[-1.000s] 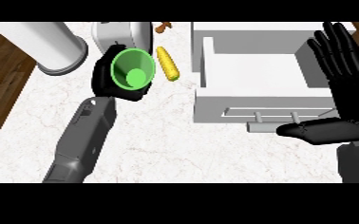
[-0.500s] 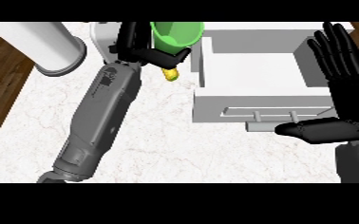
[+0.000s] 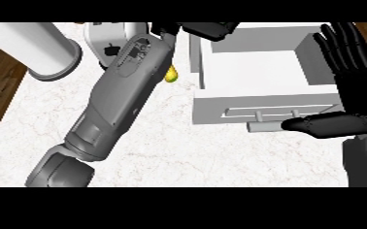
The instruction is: Pick up the cup, place it into the drawer and close the drawer
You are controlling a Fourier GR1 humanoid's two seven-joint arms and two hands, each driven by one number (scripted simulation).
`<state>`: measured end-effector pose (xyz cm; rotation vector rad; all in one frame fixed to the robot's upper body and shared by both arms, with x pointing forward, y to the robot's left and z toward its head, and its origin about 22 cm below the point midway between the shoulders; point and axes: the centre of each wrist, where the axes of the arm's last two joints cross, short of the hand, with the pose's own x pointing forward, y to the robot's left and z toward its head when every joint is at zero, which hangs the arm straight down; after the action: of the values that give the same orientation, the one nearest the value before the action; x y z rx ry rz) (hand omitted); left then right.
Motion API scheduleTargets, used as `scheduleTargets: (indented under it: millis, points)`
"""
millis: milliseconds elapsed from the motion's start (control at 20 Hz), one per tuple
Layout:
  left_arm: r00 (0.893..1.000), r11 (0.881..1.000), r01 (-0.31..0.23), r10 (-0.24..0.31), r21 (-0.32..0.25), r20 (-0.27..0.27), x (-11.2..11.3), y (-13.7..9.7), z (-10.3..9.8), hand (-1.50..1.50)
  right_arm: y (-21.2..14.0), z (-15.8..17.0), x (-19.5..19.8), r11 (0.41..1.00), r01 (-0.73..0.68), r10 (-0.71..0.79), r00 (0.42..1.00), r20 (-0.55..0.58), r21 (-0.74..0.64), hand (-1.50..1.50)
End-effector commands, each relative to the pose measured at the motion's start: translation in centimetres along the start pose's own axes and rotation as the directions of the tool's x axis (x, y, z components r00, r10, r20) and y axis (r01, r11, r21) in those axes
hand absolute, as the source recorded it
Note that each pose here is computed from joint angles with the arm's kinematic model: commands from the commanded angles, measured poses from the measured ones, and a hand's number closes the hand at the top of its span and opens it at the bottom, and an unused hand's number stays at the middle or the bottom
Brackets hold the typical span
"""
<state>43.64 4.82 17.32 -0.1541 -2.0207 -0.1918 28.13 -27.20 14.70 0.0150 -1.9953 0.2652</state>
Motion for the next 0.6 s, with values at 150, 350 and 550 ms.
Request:
scheduleTargets:
  millis: [150,350,550]
  points:
    - [0.979,0.989,0.145,-0.144,-0.005,-0.144,-1.0,-1.6,-0.9,1.5,0.0,0.0,-0.6,1.0,0.009,-0.009,1.0,0.021,0.025,-1.5]
    - [0.959,0.983,0.17,-0.182,-0.074,-0.219,-2.3,-1.6,-0.3,1.5,0.9,-1.4,0.4,0.999,0.017,-0.019,0.999,0.051,0.051,-1.5]
    - [0.929,0.969,0.203,-0.237,-0.145,-0.284,-4.9,-1.0,1.5,1.5,2.7,-2.0,0.1,0.996,0.033,-0.037,0.998,0.058,0.078,-1.5]
